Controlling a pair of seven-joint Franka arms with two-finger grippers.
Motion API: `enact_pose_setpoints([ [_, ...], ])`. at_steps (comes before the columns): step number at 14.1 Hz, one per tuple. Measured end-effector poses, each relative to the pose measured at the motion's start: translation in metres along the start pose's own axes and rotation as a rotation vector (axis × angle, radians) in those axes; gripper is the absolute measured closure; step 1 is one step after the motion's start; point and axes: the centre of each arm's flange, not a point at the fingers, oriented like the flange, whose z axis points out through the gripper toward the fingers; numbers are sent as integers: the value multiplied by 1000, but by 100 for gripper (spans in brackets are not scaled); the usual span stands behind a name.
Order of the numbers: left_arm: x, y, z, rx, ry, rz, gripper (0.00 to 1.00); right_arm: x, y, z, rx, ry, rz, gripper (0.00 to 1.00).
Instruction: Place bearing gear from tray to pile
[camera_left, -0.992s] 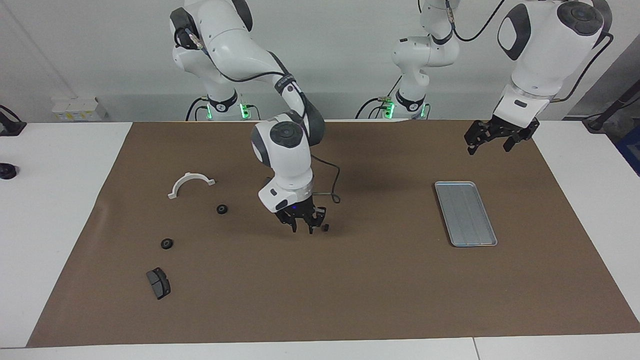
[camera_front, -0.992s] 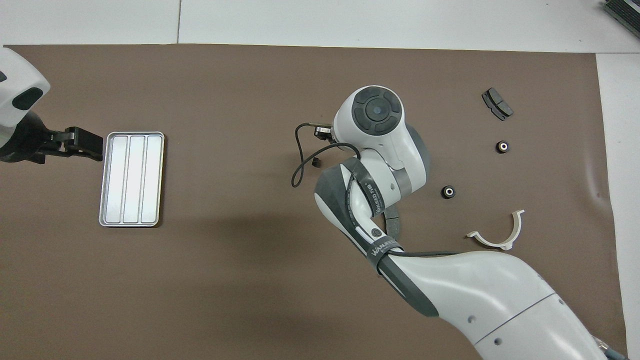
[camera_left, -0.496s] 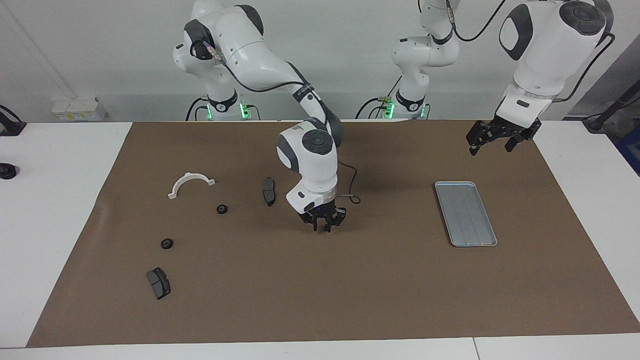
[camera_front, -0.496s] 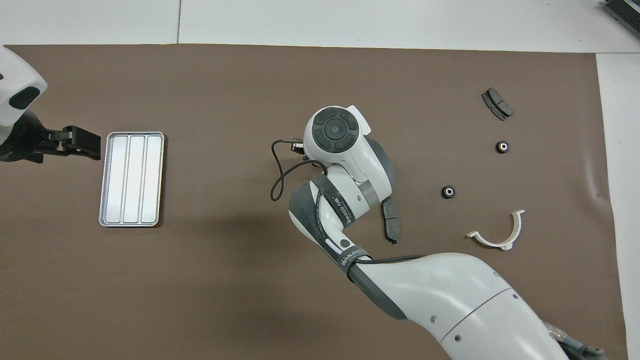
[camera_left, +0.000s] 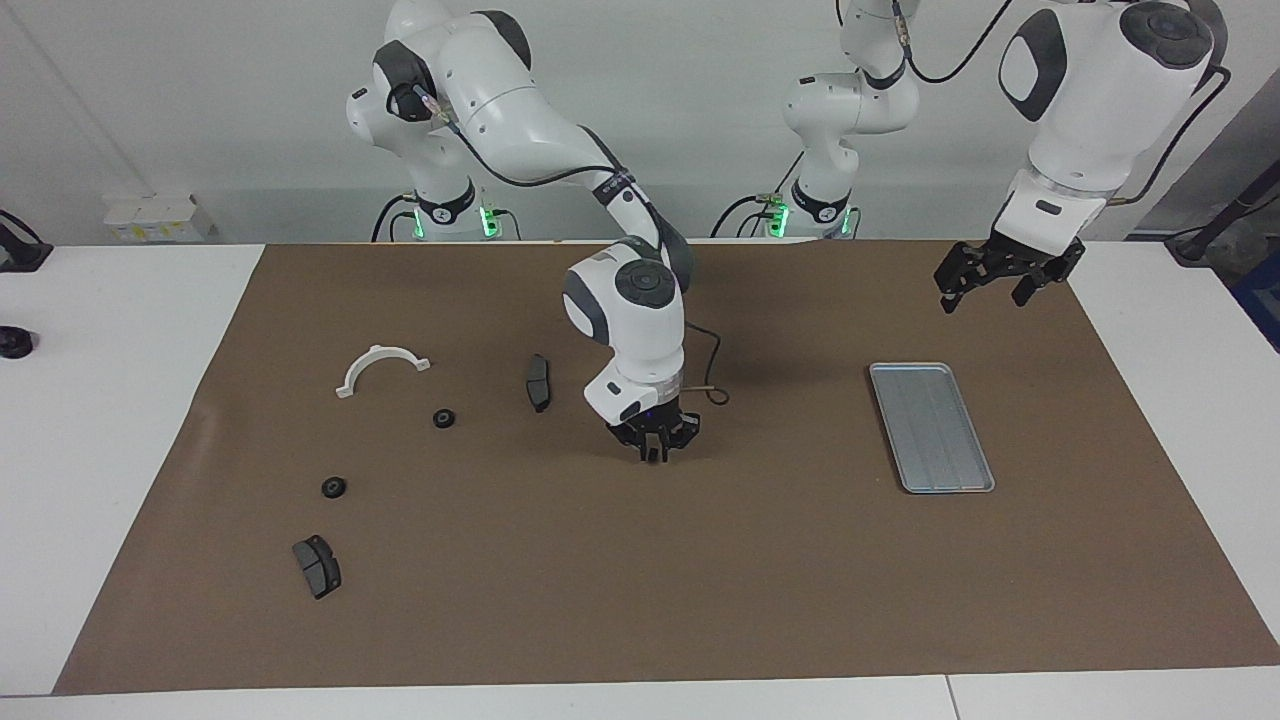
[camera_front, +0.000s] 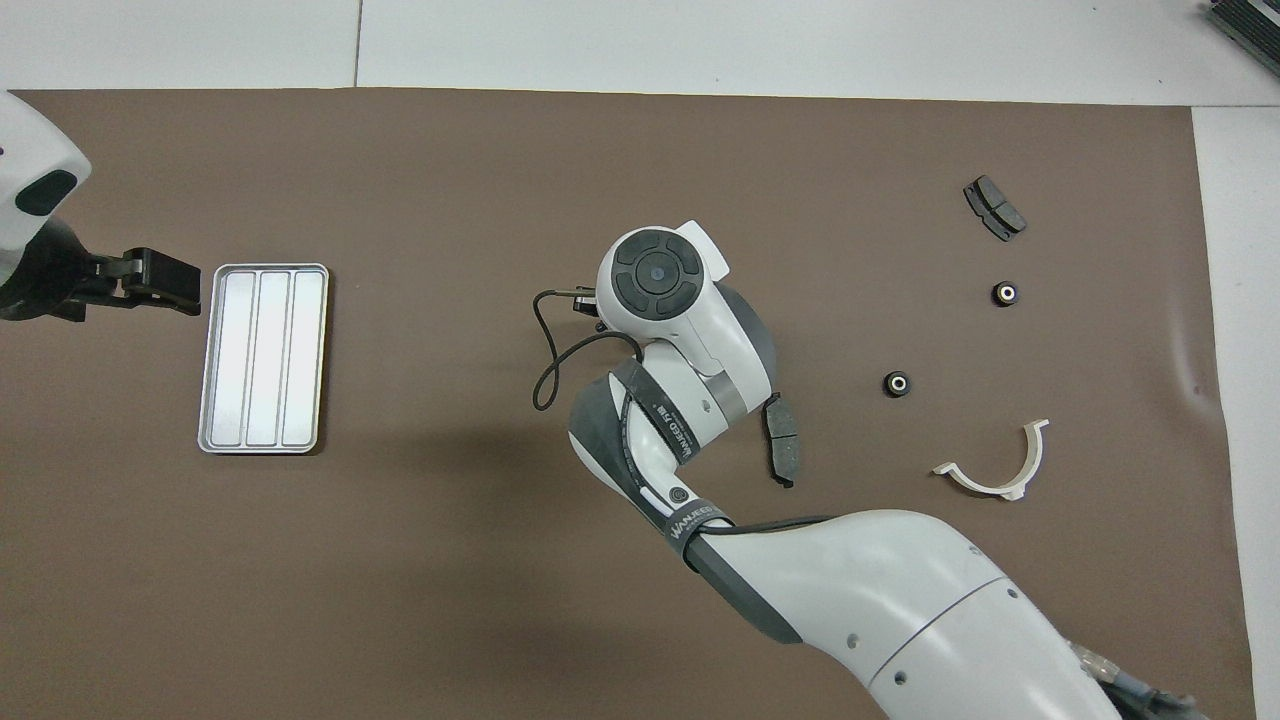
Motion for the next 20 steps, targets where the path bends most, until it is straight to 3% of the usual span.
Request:
enact_pose_setpoints([
  [1, 0, 0, 0, 0, 0, 0, 0, -1, 0, 1, -1, -2, -1, 70],
  [3, 0, 0, 0, 0, 2, 0, 0, -1, 1, 2, -3, -3, 0, 85],
  [11, 0, -1, -1, 0, 5, -1, 0, 16, 16, -17, -3, 24, 30, 86],
  [16, 1, -1, -1, -1, 8, -1, 0, 63, 118, -56, -63, 11, 130, 86],
  [20, 1, -1, -1, -1, 9, -1, 0, 76, 192, -50, -222, 26, 36, 86],
])
